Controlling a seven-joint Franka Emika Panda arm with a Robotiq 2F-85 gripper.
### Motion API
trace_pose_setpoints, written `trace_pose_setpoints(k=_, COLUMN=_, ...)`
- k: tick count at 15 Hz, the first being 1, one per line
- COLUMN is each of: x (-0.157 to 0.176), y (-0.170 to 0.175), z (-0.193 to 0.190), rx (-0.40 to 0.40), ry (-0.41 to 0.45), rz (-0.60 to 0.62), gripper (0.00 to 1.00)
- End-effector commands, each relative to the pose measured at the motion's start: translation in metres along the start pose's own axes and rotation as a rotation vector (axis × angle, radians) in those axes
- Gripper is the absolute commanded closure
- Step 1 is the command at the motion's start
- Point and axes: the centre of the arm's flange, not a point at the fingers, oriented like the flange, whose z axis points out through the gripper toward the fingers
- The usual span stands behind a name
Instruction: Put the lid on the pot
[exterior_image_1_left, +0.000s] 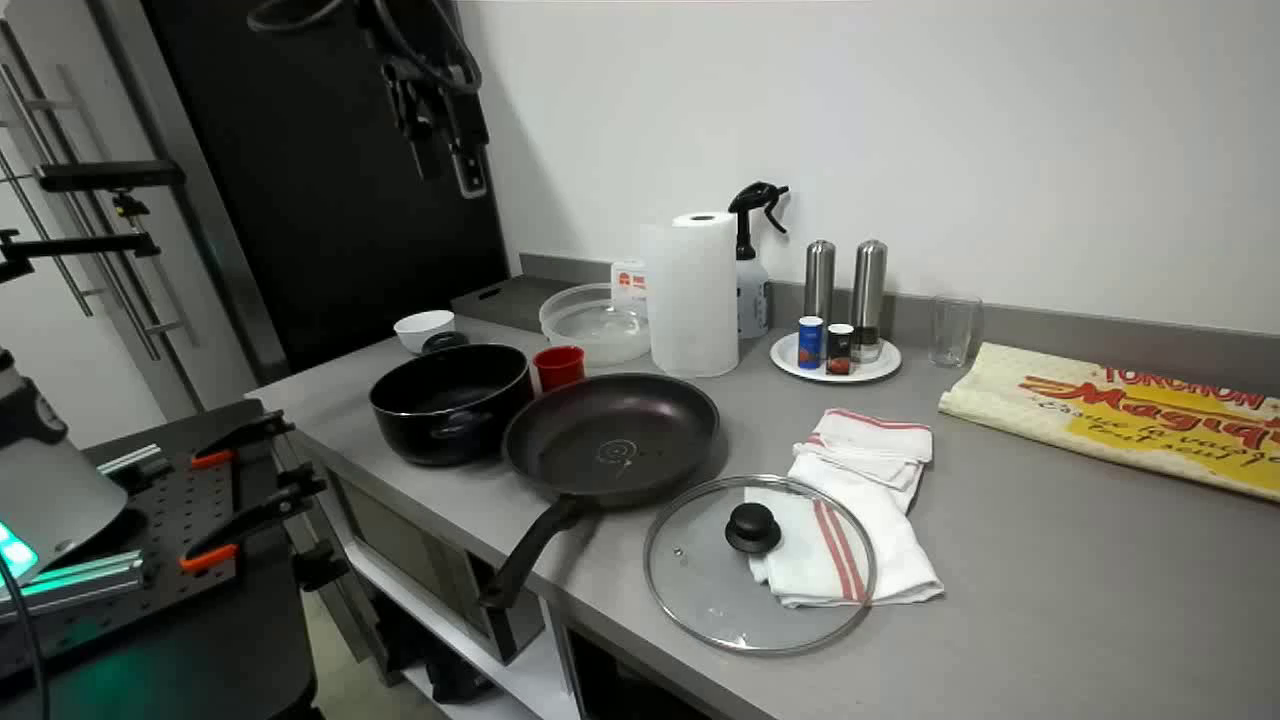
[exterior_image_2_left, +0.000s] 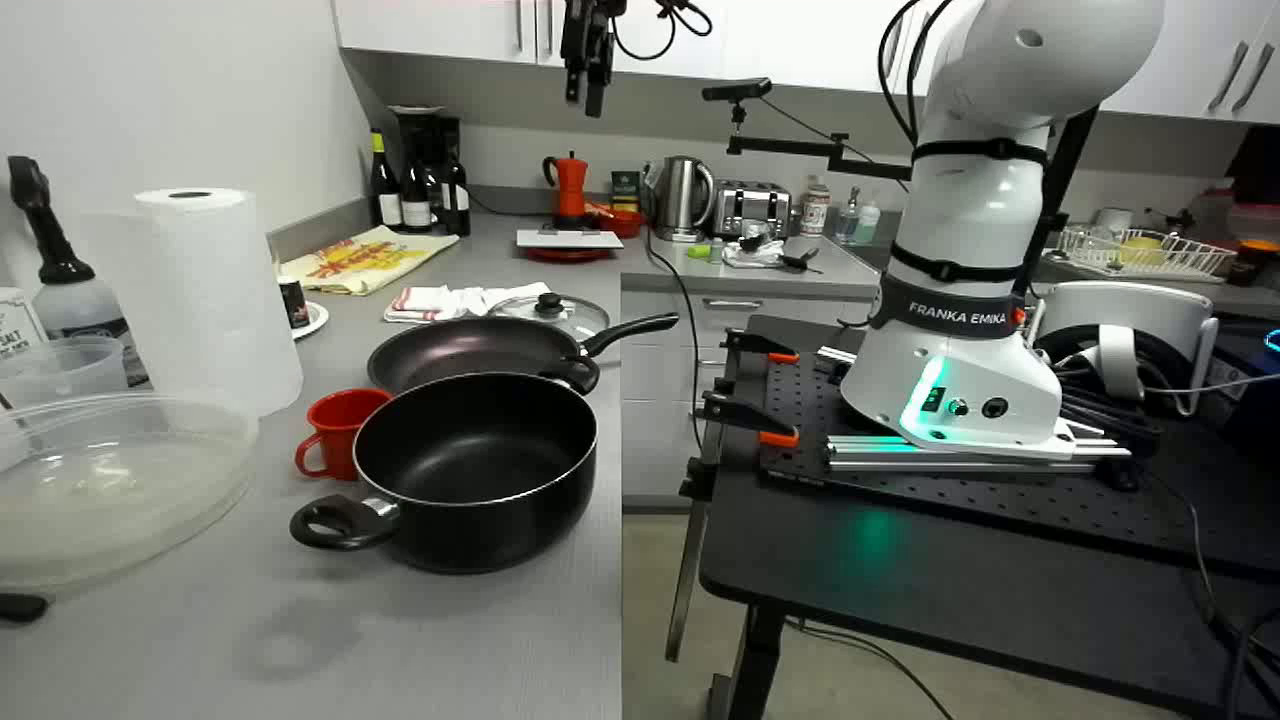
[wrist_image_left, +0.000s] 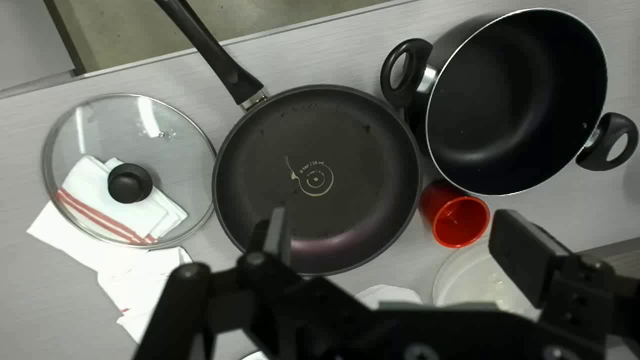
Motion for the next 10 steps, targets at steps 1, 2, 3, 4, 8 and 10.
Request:
trace_pose_setpoints(k=1, x=0.0, y=0.0, z=0.0, rx=0.0, ry=0.0, rz=0.0, gripper=0.0)
trace_pose_setpoints(k=2, x=0.0, y=0.0, z=0.0, rx=0.0, ry=0.0, rz=0.0, gripper=0.0)
trace_pose_setpoints(k=3, x=0.0, y=0.0, z=0.0, rx=0.0, ry=0.0, rz=0.0, gripper=0.0)
trace_pose_setpoints(k=4, x=0.0, y=0.0, z=0.0, rx=0.0, ry=0.0, rz=0.0, gripper=0.0)
trace_pose_setpoints(k=8, x=0.0, y=0.0, z=0.0, rx=0.0, ry=0.0, rz=0.0, gripper=0.0)
trace_pose_setpoints(k=10, x=0.0036, y=0.0012, z=0.0019, rx=-0.002, ry=-0.004, rz=0.003, gripper=0.0)
